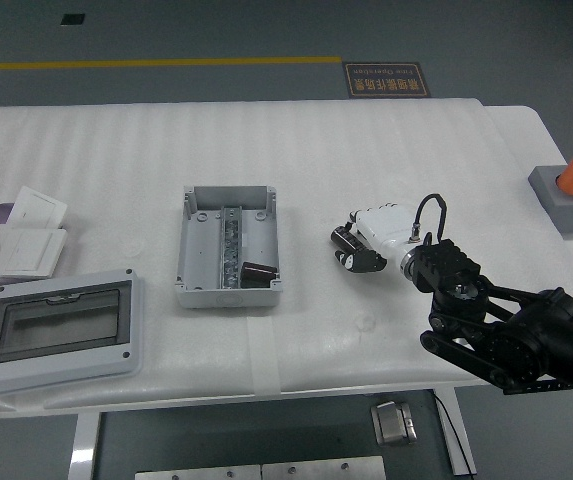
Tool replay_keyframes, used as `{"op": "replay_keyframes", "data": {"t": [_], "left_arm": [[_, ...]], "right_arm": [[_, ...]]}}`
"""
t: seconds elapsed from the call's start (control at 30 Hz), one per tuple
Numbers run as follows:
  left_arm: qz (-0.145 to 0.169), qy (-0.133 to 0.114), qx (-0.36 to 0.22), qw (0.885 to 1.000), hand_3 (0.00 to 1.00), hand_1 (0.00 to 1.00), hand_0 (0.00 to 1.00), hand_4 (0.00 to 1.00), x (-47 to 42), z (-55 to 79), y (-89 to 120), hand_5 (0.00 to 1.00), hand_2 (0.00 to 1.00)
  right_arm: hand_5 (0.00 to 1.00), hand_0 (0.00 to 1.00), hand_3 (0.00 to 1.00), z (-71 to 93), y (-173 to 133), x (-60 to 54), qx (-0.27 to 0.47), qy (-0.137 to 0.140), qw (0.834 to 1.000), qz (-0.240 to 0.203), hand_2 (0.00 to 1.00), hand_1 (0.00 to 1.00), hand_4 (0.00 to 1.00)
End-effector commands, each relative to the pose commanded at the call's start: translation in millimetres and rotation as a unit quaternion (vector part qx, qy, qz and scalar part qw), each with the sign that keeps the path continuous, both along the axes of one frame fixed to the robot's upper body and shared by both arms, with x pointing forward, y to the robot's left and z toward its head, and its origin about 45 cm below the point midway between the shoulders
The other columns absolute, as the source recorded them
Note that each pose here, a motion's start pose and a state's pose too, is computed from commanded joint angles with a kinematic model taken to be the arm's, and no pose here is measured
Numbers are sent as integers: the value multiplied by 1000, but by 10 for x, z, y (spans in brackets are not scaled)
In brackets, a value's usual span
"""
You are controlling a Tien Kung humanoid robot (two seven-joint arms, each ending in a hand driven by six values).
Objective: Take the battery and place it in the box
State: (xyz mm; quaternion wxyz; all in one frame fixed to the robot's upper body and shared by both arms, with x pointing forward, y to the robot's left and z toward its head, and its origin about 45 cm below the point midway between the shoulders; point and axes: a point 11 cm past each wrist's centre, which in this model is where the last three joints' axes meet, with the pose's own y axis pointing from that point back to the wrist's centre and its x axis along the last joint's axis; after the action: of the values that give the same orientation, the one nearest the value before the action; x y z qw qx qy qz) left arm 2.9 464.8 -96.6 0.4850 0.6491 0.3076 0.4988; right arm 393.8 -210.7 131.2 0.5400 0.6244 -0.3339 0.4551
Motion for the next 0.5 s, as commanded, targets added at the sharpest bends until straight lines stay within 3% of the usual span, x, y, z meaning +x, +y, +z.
{"op": "replay_keyframes", "data": {"t": [0.17,0.2,0.5], "left_arm": [[-3,-2,-1,1000,587,656,630,506,16,-2,-8,422,534],[-4,-2,-2,1000,588,656,629,505,17,-2,-10,420,534],[-7,-6,-1,1000,587,656,630,503,42,2,-4,421,534]], "right_arm": [[446,686,686,-24,14,-14,1,4,1000,0,475,595,524],[435,570,688,-27,16,-15,1,4,1000,1,480,532,518],[407,518,691,-7,11,-5,1,1,1000,0,485,516,494]]}}
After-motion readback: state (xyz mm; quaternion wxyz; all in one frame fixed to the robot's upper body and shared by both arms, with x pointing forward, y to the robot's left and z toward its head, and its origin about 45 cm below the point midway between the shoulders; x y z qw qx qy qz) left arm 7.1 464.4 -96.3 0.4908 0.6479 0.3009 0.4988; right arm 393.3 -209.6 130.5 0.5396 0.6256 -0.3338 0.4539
